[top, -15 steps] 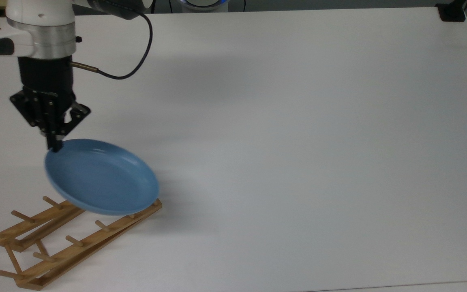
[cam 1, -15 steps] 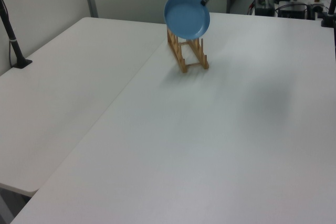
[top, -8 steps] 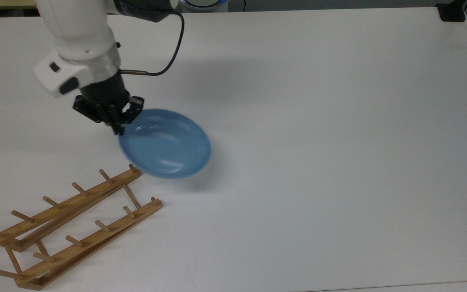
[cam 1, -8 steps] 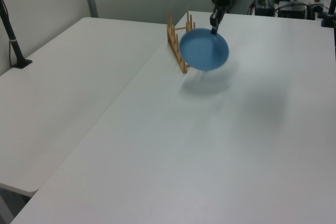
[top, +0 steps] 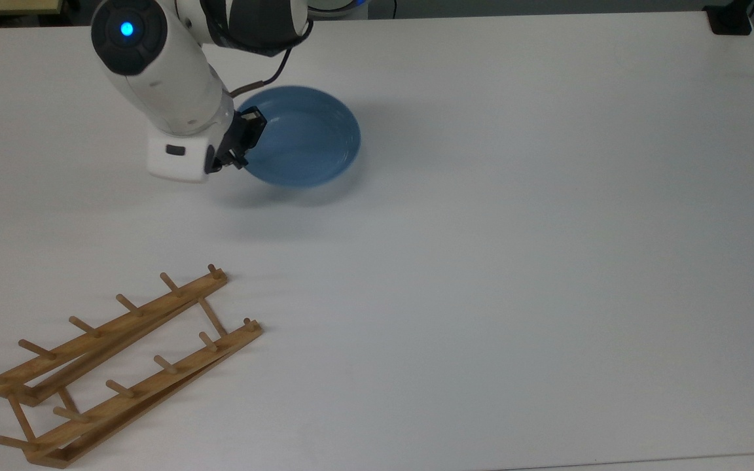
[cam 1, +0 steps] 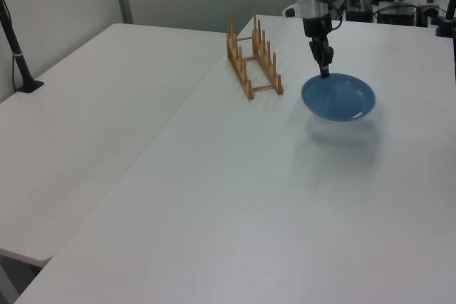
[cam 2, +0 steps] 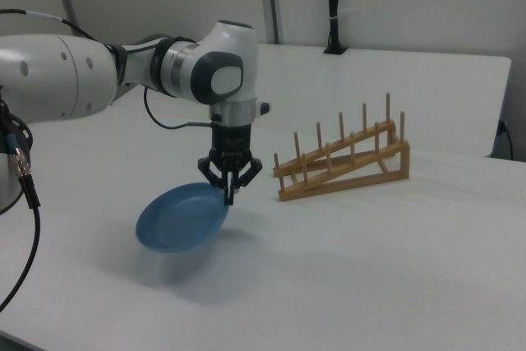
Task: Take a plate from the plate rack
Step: 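Carry the plate away from the rack and lower it flat onto the table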
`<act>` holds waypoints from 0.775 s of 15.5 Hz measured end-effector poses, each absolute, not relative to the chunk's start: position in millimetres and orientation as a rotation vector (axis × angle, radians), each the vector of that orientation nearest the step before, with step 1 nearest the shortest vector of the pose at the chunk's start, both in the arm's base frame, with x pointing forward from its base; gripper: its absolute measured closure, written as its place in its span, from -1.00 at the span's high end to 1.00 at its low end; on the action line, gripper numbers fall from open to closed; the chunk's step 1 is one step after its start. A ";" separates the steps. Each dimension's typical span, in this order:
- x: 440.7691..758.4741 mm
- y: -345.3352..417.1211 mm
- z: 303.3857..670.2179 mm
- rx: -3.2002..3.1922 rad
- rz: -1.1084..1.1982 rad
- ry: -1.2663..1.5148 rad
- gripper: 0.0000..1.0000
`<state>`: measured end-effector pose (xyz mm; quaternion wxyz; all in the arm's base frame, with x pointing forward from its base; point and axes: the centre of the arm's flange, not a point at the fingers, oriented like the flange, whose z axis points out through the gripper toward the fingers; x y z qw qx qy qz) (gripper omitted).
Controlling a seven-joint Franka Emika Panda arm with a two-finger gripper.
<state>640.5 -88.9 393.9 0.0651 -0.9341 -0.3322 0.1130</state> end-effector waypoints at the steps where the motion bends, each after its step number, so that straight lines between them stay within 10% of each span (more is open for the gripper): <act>1: 639.3 -82.0 384.6 -2.783 0.366 -1.054 -0.90; 12: 643.0 -18.5 335.1 -2.685 0.473 -1.185 -0.74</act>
